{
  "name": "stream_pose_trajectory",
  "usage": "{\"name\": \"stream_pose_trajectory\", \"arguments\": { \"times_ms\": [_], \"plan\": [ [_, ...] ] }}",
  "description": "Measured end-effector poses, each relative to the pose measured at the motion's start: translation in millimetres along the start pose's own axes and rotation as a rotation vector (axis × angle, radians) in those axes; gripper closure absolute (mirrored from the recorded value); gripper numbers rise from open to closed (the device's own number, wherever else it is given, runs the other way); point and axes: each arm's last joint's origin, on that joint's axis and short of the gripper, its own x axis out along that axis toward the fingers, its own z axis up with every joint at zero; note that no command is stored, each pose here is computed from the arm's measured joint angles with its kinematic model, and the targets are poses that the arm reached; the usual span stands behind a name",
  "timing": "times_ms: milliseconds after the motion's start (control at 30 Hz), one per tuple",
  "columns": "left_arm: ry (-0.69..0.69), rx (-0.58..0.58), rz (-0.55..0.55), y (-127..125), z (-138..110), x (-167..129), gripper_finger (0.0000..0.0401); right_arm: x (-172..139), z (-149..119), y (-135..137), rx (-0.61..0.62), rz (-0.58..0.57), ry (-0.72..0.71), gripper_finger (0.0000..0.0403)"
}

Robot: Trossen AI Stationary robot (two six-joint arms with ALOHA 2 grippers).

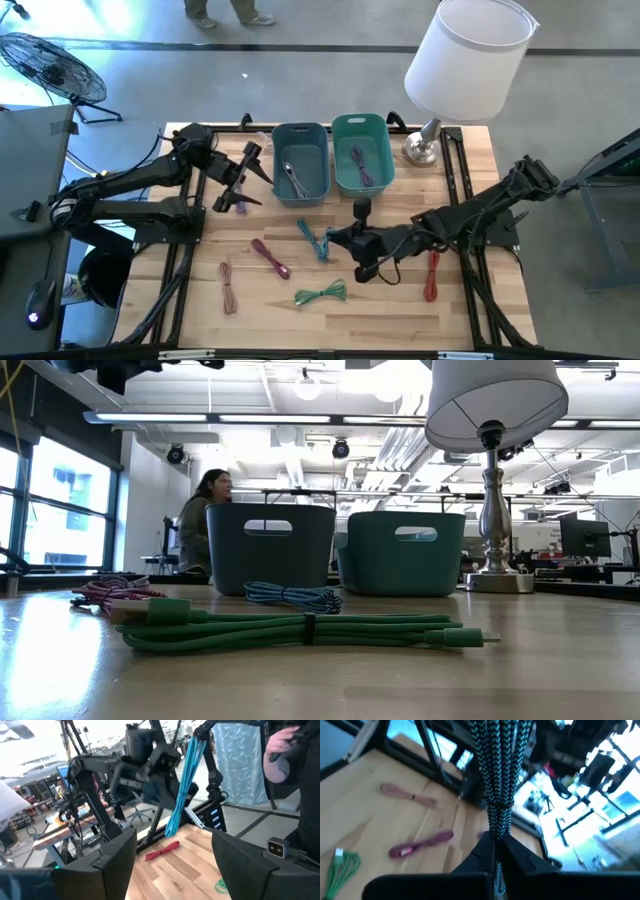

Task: Pick & Place USB Port
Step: Put the right blue charger cable into the blue bin

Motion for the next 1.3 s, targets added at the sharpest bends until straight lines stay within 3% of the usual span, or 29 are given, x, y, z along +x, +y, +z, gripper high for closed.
{"name": "stream_pose_trajectory", "arguments": {
  "times_ms": [433,767,1300],
  "plan": [
    [-0.107,0.026,-0.056,-18,5,45,0.0146,28,-12,-10,0.002,0.051,-0.040,0.0400],
    [-0.134,0.025,-0.055,-26,-4,75,0.0146,33,-12,-15,0.009,0.056,-0.067,0.0400],
    [-0.138,-0.018,-0.053,-23,-21,93,0.0146,52,-23,-17,0.031,0.092,-0.076,0.0400]
  ]
}}
